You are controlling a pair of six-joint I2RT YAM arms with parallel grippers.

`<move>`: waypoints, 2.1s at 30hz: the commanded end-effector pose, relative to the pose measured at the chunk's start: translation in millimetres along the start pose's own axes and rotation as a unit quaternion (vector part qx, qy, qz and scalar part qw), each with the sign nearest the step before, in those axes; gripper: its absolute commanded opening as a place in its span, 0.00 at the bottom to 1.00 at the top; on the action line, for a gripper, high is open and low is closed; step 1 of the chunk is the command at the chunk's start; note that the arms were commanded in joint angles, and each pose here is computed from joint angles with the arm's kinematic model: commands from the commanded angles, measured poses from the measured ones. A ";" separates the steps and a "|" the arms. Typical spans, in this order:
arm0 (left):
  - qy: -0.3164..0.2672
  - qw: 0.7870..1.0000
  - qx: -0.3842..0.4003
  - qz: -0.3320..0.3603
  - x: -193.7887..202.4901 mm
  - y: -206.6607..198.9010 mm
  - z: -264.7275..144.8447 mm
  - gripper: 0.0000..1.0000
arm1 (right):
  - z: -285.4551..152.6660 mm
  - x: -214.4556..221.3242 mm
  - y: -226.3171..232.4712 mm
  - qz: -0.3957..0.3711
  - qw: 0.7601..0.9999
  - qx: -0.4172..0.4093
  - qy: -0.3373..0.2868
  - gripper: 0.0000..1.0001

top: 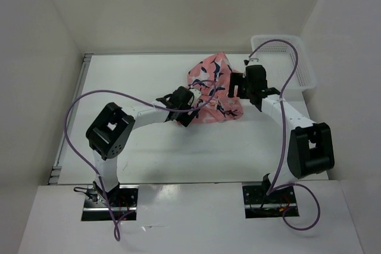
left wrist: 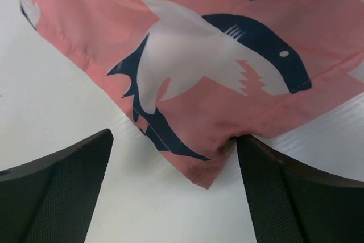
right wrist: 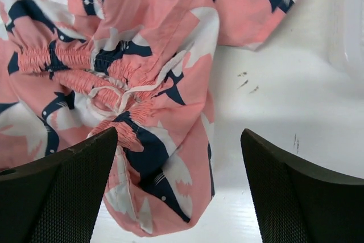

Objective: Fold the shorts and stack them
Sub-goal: Move the shorts to the center of the board, then flatten the shorts out

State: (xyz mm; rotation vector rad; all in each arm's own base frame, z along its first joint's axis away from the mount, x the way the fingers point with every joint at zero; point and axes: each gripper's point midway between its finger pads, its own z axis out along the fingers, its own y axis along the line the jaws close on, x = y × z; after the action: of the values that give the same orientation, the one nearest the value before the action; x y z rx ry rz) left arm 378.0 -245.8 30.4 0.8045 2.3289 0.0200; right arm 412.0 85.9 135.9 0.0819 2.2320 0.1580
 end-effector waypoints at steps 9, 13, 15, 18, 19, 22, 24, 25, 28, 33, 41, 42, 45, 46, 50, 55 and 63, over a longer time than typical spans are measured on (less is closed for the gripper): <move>0.090 0.994 0.054 0.026 49.8 -26.4 5.5 0.01 | 13.6 -14.9 57.3 -0.239 0.963 -0.124 -0.028 0.93; 0.093 0.994 0.054 0.026 50.7 -24.1 -4.8 0.00 | 20.1 11.2 77.6 -0.217 0.957 -0.190 0.027 0.93; 0.092 0.994 0.054 0.026 51.1 -23.4 -7.5 0.00 | 10.3 19.3 88.6 -0.213 0.949 -0.229 0.049 0.93; 0.092 0.994 0.054 0.026 52.4 -23.1 -9.5 0.00 | 7.6 26.4 89.6 -0.211 0.946 -0.238 0.062 0.93; 0.092 0.994 0.054 0.026 52.4 -23.0 -9.5 0.00 | 9.3 34.8 85.1 -0.211 0.947 -0.231 0.072 0.93; 0.093 0.994 0.054 0.026 52.1 -22.3 -12.5 0.00 | 17.1 47.2 73.2 -0.212 0.952 -0.204 0.085 0.73; 0.100 0.993 0.061 0.027 53.2 -24.2 -15.3 0.00 | 26.3 52.6 68.0 -0.214 0.954 -0.191 0.088 0.39; 0.091 0.993 0.071 0.024 44.1 -26.2 -19.3 0.00 | 26.3 52.6 68.0 -0.214 0.954 -0.190 0.088 0.29; 0.079 0.995 0.068 -0.009 21.4 0.5 -25.0 0.00 | 31.6 28.8 77.6 -0.220 0.953 -0.198 0.065 0.00; 0.018 0.996 -0.019 -0.086 -40.6 102.5 -43.2 0.00 | 25.3 -110.9 133.1 -0.177 0.954 -0.235 -0.064 0.00; -0.190 0.932 -0.239 -0.194 -154.3 286.5 -194.8 0.00 | -90.8 -338.4 158.8 -0.090 0.910 -0.240 -0.326 0.00; -0.207 0.925 -0.248 -0.200 -155.9 293.7 -217.2 0.00 | -108.5 -345.5 151.1 -0.092 0.907 -0.232 -0.340 0.00; -0.210 0.918 -0.264 -0.206 -141.6 294.8 -249.6 0.00 | -121.8 -326.4 128.7 -0.096 0.919 -0.209 -0.320 0.00; -0.201 0.918 -0.272 -0.209 -131.4 296.6 -253.9 0.00 | -121.8 -316.5 125.4 -0.103 0.922 -0.205 -0.312 0.00; -0.159 0.928 -0.267 -0.207 -80.7 277.2 -259.7 0.00 | -74.7 -202.8 88.7 -0.147 0.956 -0.169 -0.190 0.00; 0.001 0.967 -0.190 -0.172 45.0 199.6 -202.9 0.00 | -51.4 -34.0 54.5 -0.222 0.956 -0.189 -0.035 0.00; 0.159 0.973 0.082 -0.143 128.7 64.3 -201.6 0.56 | -76.1 75.0 43.8 -0.286 0.916 -0.269 0.083 0.82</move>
State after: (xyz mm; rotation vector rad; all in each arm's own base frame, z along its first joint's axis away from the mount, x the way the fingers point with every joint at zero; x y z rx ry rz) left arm 261.1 -60.1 123.8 0.4798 2.6588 0.0596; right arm 311.3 128.7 94.7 -0.7139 2.3788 0.4639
